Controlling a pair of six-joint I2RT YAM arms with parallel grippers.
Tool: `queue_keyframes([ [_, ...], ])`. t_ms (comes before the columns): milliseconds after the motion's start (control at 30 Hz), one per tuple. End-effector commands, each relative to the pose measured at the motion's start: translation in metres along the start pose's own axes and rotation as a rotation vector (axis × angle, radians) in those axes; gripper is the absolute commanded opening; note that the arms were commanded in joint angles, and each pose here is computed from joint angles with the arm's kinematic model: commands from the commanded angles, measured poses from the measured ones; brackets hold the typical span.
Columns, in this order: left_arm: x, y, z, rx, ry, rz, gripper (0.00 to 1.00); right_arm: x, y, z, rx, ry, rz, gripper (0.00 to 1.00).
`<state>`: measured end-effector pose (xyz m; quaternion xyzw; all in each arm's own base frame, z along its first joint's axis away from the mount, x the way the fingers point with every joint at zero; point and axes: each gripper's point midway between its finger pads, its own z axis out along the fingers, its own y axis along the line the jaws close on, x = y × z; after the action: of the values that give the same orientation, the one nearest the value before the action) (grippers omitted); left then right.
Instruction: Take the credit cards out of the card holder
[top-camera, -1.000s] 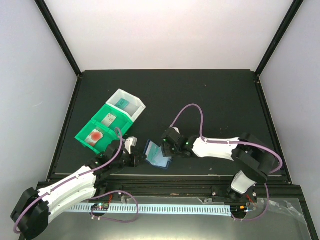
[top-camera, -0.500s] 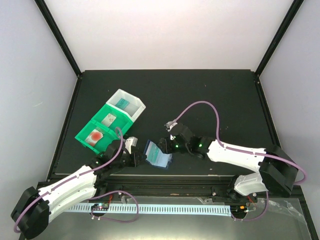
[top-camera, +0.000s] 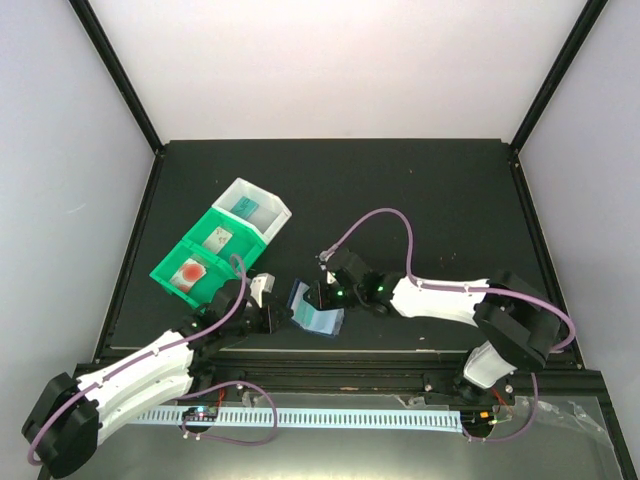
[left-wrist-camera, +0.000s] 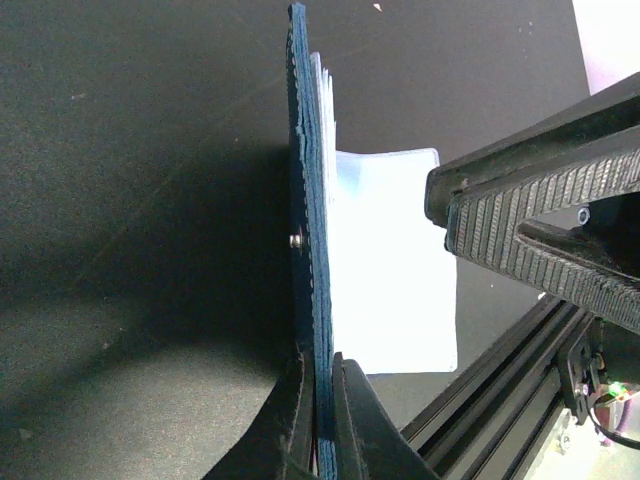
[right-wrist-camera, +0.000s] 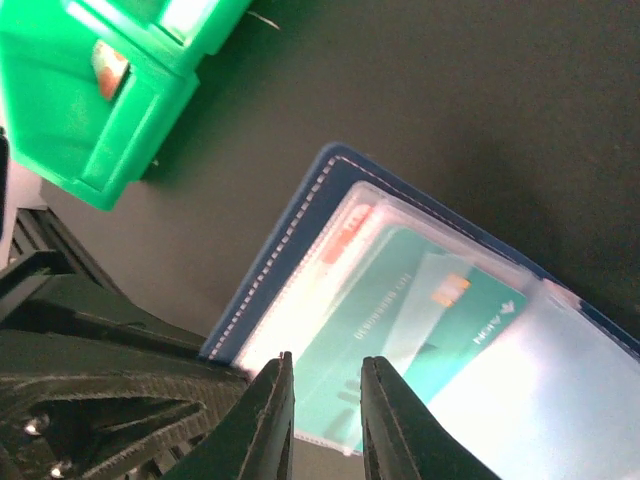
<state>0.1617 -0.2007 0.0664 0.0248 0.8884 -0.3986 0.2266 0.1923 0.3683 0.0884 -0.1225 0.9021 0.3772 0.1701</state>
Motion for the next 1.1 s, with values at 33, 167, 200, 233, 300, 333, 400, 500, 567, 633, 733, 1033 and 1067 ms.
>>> queue_keyframes([
  [33,-0.016,-0.014,-0.002,0.019,-0.040,0.006,0.02,0.014,-0.028,0.001,0.106,0.025,0.015,0.22],
  [167,-0.012,-0.006,0.002,-0.006,-0.030,-0.041,0.01,0.033,-0.053,0.006,0.165,0.071,0.011,0.21],
  [200,-0.011,-0.005,0.003,-0.009,-0.026,-0.049,0.02,0.038,-0.059,0.007,0.178,0.085,0.008,0.21],
  [233,-0.010,-0.004,0.003,-0.015,-0.021,-0.055,0.03,0.042,-0.065,0.008,0.196,0.095,0.004,0.21],
  [300,-0.008,-0.001,0.004,-0.035,-0.007,-0.062,0.14,0.044,-0.076,0.005,0.245,0.095,-0.010,0.20],
  [333,-0.008,0.001,0.003,-0.049,-0.003,-0.060,0.20,0.043,-0.082,0.003,0.267,0.084,-0.018,0.20],
  [400,-0.009,0.003,0.001,-0.081,0.000,-0.051,0.27,0.039,-0.087,-0.001,0.289,0.061,-0.036,0.20],
  [500,-0.015,0.003,-0.005,-0.109,-0.020,-0.038,0.40,0.034,-0.096,-0.007,0.325,0.041,-0.064,0.20],
  [567,-0.018,0.001,-0.007,-0.113,-0.028,-0.036,0.46,0.032,-0.098,-0.010,0.316,0.029,-0.074,0.20],
  [633,-0.020,-0.001,-0.009,-0.108,-0.034,-0.033,0.50,0.032,-0.101,-0.012,0.302,0.024,-0.078,0.20],
  [733,-0.022,-0.005,-0.008,-0.096,-0.033,-0.020,0.52,0.030,-0.098,-0.014,0.273,0.020,-0.096,0.20],
  [1033,-0.019,-0.026,0.007,0.030,0.019,0.017,0.30,0.027,-0.047,-0.017,0.019,0.018,-0.038,0.21],
  [1067,-0.019,-0.026,0.008,0.030,0.021,0.022,0.27,0.027,-0.042,-0.017,-0.005,0.022,-0.024,0.22],
])
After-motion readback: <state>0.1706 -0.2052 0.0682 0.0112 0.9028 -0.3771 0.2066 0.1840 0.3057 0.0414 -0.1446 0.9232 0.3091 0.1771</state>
